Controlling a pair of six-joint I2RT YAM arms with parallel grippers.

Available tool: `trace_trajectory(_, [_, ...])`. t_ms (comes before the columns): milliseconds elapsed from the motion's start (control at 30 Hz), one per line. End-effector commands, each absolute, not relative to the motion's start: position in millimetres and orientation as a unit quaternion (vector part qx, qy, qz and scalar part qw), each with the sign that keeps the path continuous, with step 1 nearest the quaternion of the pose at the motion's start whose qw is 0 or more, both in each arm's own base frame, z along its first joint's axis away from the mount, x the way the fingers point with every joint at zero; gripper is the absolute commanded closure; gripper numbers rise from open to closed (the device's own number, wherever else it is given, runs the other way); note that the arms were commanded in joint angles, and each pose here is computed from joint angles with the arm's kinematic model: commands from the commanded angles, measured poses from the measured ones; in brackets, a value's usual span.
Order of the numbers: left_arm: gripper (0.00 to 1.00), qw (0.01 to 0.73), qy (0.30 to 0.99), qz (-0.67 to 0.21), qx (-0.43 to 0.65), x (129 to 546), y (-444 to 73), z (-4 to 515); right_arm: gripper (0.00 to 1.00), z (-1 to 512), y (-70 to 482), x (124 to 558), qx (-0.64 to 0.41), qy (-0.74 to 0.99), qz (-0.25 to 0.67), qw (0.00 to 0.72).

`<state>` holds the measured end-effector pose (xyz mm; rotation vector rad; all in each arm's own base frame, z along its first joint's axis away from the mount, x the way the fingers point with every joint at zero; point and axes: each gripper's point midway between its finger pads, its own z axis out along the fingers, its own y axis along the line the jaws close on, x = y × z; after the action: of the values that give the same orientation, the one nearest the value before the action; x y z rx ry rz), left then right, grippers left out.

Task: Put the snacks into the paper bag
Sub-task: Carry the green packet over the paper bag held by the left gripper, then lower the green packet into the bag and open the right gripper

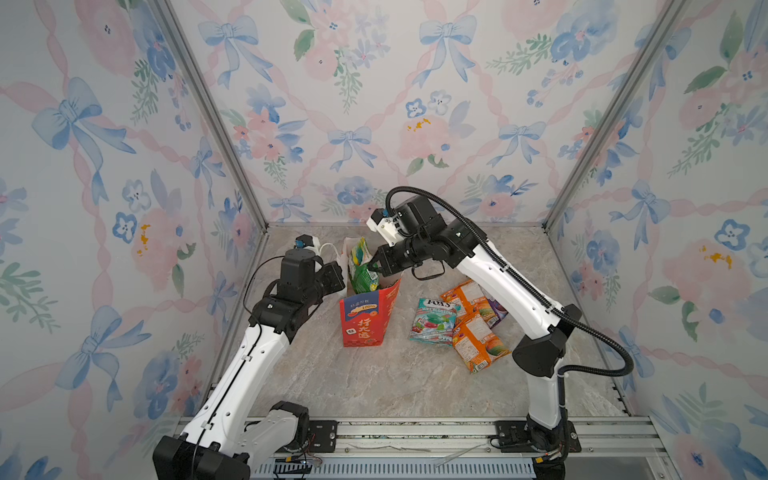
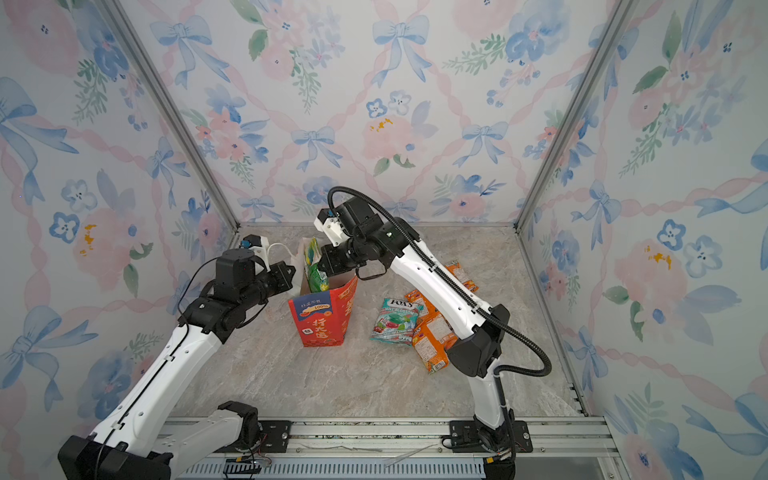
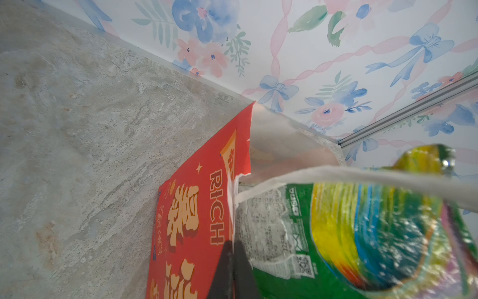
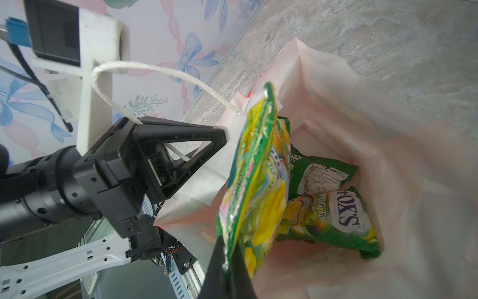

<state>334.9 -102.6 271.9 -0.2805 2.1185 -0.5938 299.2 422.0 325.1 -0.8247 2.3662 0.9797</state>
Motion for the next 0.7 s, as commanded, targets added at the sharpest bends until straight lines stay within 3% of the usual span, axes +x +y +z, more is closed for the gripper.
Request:
trace_trajectory(0, [1.00,0.434,0.861,-0.243,-0.105,334,-109,269,1.00,339,416,286,-0.330,0.847,0.351,0.223])
trace_trajectory(667, [1.00,0.435,0.858,-0.253,-0.104,333,-111,274,1.00,307,415,270,-0.378,0.840,0.365,0.135])
